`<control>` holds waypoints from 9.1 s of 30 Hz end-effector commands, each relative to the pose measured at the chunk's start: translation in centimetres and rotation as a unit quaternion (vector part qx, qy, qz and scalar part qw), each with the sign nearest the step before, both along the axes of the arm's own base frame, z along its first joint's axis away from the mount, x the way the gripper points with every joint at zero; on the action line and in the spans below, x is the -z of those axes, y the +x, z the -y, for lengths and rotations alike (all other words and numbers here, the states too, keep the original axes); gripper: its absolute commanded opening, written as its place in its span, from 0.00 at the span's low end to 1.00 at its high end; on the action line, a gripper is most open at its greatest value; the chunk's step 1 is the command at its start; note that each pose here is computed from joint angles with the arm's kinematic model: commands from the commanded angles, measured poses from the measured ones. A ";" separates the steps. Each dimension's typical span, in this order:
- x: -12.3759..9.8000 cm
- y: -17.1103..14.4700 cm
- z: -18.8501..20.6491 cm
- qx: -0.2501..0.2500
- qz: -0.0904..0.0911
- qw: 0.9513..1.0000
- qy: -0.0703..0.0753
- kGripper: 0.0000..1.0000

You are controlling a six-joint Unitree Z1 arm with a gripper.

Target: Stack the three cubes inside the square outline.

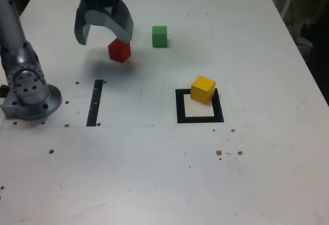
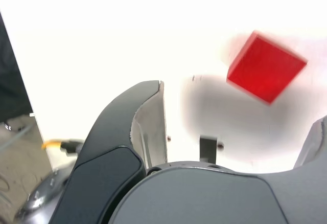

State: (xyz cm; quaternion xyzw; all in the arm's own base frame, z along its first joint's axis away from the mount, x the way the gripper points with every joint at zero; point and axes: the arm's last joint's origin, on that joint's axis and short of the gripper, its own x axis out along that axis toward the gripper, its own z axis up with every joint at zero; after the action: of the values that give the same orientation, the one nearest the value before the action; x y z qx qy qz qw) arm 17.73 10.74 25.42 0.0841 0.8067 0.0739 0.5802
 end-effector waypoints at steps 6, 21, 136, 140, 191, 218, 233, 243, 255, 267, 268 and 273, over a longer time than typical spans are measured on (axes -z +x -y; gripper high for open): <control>1.8 1.0 -1.1 0.022 -0.031 0.999 0.006 1.00; 4.2 2.9 -2.2 0.037 -0.042 0.998 -0.003 0.85; 1.0 20.7 19.3 0.129 -0.013 0.987 -0.091 0.18; 1.4 21.0 19.0 0.133 -0.011 0.987 -0.085 0.18; 3.9 22.3 16.7 0.137 0.017 0.990 -0.041 0.25; 0.6 20.8 16.7 0.150 0.030 0.986 -0.067 0.96; -5.0 16.9 14.9 0.181 0.066 0.980 -0.042 0.99; -4.6 17.9 9.9 0.182 0.045 0.981 -0.056 0.98; -1.7 19.1 9.0 0.171 0.046 0.981 -0.077 0.95; 0.8 20.1 9.0 0.170 0.022 0.981 -0.087 0.94; 1.0 20.3 9.0 0.170 0.021 0.981 -0.088 0.94; 2.5 21.1 9.1 0.169 0.019 0.981 -0.097 0.94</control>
State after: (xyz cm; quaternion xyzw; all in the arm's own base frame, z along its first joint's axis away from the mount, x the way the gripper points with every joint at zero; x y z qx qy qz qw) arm 38.54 1.68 23.50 0.1619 0.7714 -0.0994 0.6073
